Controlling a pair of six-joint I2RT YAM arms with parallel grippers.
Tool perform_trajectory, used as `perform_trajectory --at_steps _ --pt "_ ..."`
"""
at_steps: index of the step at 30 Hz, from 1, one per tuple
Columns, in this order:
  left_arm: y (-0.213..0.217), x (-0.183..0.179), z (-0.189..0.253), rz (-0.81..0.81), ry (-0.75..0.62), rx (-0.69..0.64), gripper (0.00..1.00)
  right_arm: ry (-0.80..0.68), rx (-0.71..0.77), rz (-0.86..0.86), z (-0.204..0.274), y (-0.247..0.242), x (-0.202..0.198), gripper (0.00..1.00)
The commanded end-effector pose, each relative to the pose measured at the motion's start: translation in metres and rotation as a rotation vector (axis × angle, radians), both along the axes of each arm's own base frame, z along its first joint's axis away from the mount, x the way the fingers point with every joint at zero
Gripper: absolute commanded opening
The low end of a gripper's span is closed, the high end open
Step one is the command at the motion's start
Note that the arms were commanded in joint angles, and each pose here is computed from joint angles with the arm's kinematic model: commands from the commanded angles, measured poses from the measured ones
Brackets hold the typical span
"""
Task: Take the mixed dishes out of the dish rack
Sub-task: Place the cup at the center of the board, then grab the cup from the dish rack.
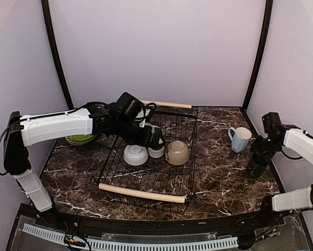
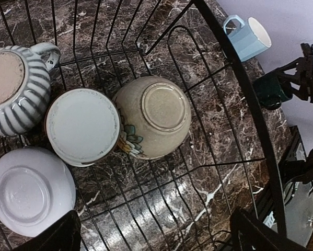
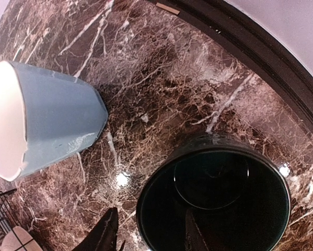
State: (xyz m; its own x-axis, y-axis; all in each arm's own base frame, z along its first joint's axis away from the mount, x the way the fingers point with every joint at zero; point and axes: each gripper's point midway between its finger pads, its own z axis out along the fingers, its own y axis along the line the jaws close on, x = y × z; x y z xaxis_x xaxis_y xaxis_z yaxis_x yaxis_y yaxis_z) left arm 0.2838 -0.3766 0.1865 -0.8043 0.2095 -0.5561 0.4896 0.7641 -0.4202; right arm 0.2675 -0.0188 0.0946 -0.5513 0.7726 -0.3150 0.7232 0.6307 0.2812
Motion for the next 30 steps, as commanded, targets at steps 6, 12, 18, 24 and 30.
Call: perform_trajectory --at_steps 6,12,18,24,30 --pt "0.006 0.017 -0.029 -0.037 -0.020 0.251 0.98 -0.156 -0.102 0.057 0.048 -0.011 0.002 0.55" --pt "0.002 0.030 -0.038 -0.027 -0.034 0.304 0.98 -0.335 -0.141 0.208 0.088 0.001 0.009 0.76" --pt "-0.002 0.040 -0.045 -0.017 -0.039 0.349 0.98 -0.603 -0.040 0.462 0.129 0.048 0.012 0.90" --pt "-0.006 0.053 -0.055 0.000 -0.046 0.396 0.98 -0.662 0.026 0.535 0.133 0.066 0.011 0.93" --pt "-0.002 0.071 -0.069 0.039 -0.082 0.481 0.98 -0.645 0.059 0.561 0.126 0.072 0.011 0.93"
